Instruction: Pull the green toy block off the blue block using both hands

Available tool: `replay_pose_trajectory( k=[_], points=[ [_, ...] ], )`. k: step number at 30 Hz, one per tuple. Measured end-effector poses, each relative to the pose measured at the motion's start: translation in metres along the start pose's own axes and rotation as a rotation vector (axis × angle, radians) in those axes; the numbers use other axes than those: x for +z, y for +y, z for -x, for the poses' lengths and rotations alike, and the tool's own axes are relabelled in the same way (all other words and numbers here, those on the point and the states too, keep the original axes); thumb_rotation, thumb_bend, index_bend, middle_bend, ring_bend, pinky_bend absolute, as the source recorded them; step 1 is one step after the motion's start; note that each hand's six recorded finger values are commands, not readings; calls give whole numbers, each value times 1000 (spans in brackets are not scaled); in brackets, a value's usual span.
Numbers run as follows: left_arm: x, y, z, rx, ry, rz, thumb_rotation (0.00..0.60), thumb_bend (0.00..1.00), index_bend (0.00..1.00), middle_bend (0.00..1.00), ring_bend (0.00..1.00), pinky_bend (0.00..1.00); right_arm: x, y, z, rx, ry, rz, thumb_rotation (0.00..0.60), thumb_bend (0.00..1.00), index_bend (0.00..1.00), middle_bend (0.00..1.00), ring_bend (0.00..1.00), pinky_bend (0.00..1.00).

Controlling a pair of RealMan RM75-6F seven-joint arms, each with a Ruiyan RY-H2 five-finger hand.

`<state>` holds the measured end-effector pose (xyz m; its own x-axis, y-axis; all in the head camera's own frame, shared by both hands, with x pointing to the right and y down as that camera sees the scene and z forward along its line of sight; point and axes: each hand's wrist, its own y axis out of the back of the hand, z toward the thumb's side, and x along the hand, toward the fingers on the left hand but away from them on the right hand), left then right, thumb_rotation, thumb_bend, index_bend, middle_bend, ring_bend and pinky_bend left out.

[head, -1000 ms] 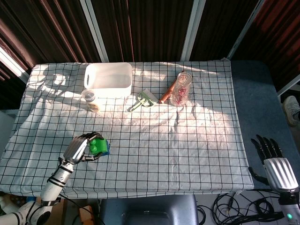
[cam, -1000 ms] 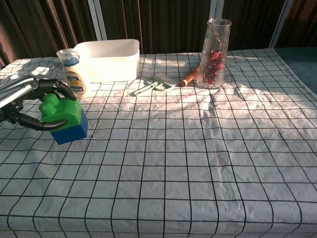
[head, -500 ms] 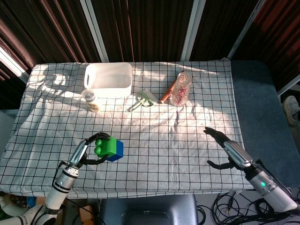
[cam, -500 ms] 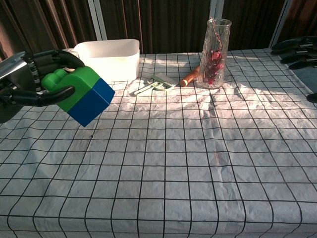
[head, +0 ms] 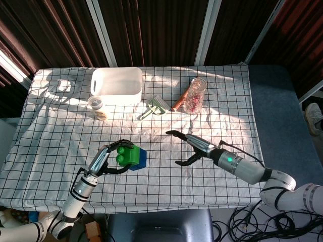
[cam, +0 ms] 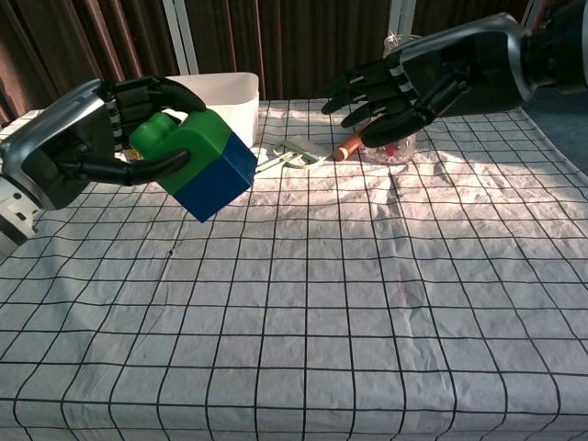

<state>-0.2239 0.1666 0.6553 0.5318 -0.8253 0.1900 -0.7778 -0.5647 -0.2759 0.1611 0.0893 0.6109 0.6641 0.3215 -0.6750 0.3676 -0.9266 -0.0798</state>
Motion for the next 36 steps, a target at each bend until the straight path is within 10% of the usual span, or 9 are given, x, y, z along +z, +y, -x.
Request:
replay_pose_trajectory(
  k=[28, 36],
  points=[
    [18, -13, -13, -32, -47, -18, 600, 681, 718, 775, 704, 776, 40, -62, 53, 67, 62, -6, 600, 216, 0, 3, 0, 0],
    [21, -14, -14, -29, -54, -19, 600, 682, 718, 775, 704, 775, 35, -63, 64, 21, 58, 25, 600, 217, 304, 255, 183, 59]
  ],
)
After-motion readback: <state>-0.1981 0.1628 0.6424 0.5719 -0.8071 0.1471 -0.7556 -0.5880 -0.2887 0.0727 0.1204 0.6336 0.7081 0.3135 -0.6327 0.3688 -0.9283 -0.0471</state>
